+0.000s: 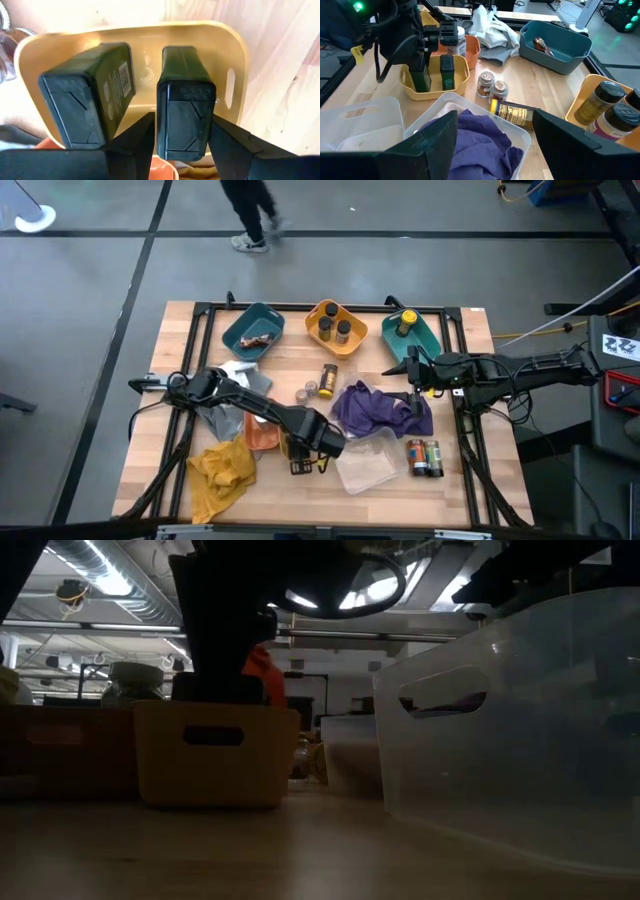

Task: Sort spices by type
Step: Put the black spice can into the small yellow bin

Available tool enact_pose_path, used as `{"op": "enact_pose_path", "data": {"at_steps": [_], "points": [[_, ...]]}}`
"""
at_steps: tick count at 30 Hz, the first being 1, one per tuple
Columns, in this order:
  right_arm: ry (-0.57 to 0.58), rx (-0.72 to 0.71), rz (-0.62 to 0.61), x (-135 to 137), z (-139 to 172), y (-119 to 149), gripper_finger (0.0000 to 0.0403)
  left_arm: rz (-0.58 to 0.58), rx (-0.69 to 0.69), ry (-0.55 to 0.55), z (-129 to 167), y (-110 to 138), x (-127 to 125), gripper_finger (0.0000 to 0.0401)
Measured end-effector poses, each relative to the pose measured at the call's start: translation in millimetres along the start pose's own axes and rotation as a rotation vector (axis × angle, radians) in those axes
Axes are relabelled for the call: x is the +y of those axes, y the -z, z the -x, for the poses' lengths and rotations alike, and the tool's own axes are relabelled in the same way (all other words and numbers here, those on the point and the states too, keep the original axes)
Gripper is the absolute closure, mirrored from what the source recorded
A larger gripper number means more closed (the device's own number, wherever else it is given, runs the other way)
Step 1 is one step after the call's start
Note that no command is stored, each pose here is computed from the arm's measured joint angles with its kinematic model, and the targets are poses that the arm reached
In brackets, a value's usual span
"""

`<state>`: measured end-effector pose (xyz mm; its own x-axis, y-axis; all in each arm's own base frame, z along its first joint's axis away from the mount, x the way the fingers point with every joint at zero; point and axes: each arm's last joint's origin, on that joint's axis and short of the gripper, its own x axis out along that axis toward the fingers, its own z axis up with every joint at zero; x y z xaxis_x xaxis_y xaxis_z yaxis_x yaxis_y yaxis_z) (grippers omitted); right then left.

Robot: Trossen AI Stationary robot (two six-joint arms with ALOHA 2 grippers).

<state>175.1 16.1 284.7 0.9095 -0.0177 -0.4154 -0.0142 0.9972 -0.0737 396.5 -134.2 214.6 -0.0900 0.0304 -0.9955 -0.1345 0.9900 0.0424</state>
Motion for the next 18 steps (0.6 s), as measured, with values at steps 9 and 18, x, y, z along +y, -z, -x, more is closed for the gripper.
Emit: {"op": "enact_pose_path", "data": {"at_steps": [9, 18], "points": [[0.000, 0.003, 0.001, 0.0, 0.0, 0.3, 0.0146, -0.031, -0.037, 0.017, 11.0, -2.5, -1.2, 0.0242], [0.000, 0.005, 0.001, 0.0, 0.0, 0.4, 0.0146, -0.053, -0.070, 0.031, 28.3, -3.0, -0.7, 0.0242]]}}
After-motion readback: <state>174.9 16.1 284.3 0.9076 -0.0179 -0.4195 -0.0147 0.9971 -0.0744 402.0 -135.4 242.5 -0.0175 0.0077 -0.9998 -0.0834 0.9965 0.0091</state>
